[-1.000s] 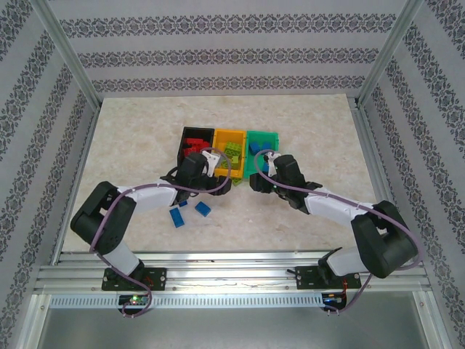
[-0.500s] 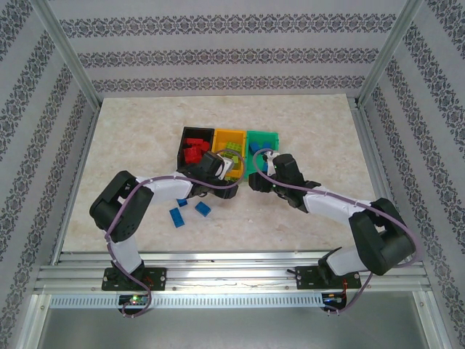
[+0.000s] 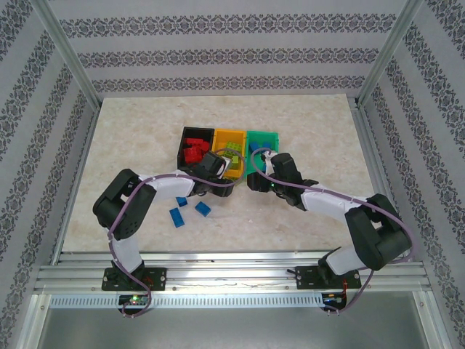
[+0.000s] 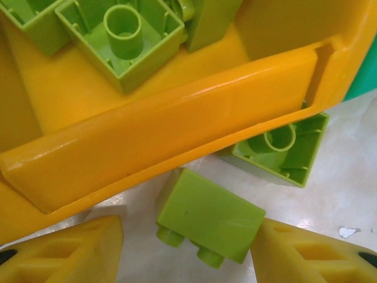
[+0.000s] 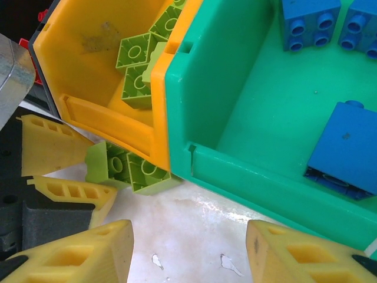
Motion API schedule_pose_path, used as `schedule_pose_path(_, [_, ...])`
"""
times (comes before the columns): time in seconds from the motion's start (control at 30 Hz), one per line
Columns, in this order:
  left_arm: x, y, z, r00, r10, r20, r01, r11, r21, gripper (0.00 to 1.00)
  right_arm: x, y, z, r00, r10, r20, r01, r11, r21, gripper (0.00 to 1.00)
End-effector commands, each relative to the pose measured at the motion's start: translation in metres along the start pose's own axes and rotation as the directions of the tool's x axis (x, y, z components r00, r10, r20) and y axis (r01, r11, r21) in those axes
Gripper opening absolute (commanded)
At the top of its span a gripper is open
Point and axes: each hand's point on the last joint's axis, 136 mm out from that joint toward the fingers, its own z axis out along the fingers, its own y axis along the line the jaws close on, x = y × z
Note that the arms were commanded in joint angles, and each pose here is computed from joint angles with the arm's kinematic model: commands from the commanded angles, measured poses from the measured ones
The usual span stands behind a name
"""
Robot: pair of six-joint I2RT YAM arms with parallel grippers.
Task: Sort the legos into containers by color
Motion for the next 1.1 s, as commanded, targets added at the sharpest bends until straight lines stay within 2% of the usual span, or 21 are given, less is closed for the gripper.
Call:
schedule_pose_path(0.0, [0.002, -0.001, 0.003, 1.0, -0.007, -0.025, 0.006, 1.0, -0.015, 0.58, -0.011, 0.011, 0.003, 1.0, -0.011, 0.023, 0.012, 0.999, -0.032, 0.54])
schedule_pose_path(0.17, [0.005, -0.007, 0.008, 0.998, -0.005, -0.057, 0.006, 1.0, 0.016, 0.49, -0.01, 0.015, 0.004, 1.0, -0.012, 0.015, 0.012, 0.999, -0.045, 0.54])
schedule_pose_path(0.3, [0.003, -0.009, 0.006, 0.999, 0.0, -0.045, 0.001, 1.0, 0.027, 0.42, -0.01, 0.014, 0.005, 1.0, -0.017, 0.005, 0.017, 0.999, -0.035, 0.54])
schedule_pose_path(0.57, [-0.003, -0.02, -0.011, 0.999, 0.034, 0.029, -0.036, 0.996, 0.083, 0.39, -0.011, 0.016, 0.002, 1.0, -0.022, 0.015, 0.022, 0.999, -0.042, 0.54])
schedule_pose_path(0.83, [-0.013, -0.032, -0.039, 0.984, 0.064, 0.167, -0.085, 0.989, 0.121, 0.39, -0.011, 0.018, 0.0, 0.999, -0.023, 0.022, 0.024, 0.999, -0.048, 0.54])
schedule_pose_path(1.07, [-0.032, -0.024, -0.057, 0.971, 0.053, 0.233, -0.07, 0.995, 0.066, 0.4, -0.011, 0.027, -0.003, 1.0, -0.012, 0.026, 0.014, 0.996, -0.084, 0.54])
